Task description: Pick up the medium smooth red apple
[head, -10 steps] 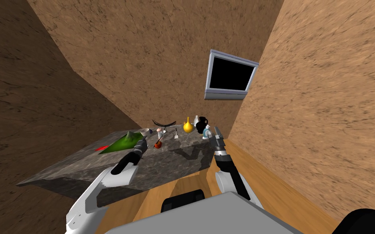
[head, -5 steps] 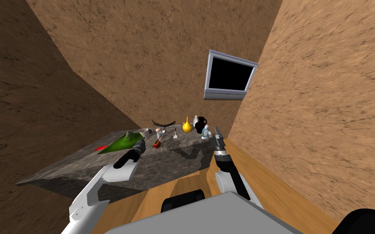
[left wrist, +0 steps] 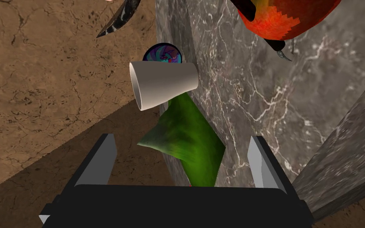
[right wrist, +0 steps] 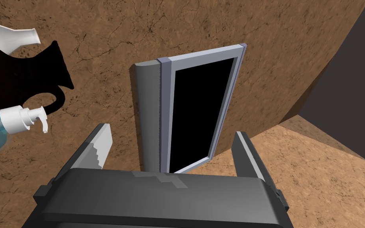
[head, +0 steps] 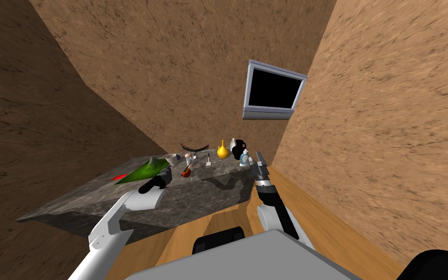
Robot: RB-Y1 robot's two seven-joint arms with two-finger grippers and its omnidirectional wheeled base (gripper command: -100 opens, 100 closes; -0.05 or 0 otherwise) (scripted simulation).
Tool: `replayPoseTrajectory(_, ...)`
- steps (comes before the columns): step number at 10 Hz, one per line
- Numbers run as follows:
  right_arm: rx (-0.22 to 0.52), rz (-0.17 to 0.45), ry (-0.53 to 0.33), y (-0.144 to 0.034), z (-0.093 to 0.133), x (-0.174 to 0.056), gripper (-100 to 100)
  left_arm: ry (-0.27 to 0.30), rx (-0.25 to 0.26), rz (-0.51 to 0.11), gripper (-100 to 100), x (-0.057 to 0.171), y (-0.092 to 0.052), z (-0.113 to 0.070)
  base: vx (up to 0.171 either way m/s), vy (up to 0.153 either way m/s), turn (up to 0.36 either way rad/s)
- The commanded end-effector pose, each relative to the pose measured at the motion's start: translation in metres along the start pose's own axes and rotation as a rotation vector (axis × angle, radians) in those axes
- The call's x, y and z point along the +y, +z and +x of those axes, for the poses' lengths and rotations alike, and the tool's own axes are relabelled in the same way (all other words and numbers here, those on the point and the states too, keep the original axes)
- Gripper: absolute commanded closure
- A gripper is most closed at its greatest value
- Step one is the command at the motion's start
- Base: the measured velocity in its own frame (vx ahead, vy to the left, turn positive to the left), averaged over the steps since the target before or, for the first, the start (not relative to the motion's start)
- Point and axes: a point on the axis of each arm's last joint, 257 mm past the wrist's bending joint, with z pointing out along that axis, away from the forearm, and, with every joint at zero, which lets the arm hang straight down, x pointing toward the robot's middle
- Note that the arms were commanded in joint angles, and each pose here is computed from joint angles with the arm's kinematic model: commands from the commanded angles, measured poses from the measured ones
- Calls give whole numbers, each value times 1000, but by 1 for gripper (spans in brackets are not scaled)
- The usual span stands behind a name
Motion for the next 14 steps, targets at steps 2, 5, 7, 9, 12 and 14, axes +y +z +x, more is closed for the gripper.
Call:
replayPoseTrajectory(2,0,0,0,0,0,0,0,-25,-36,-58,-100,7,5,-13,0,-18,1)
replayPoseTrajectory(5,0,0,0,0,0,0,0,-51,-75,-127,-100,18,9,-26,4,-21,1)
replayPoseTrajectory(7,0,0,0,0,0,0,0,-78,-101,-173,-100,23,12,-36,10,-29,3)
replayPoseTrajectory(9,0,0,0,0,0,0,0,-78,-120,-216,-100,34,10,-40,10,-18,1)
replayPoseTrajectory(12,0,0,0,0,0,0,0,-140,-163,-299,-100,43,14,-57,19,-16,3)
replayPoseTrajectory(14,0,0,0,0,0,0,0,-140,-179,-335,-100,52,11,-60,16,-14,3)
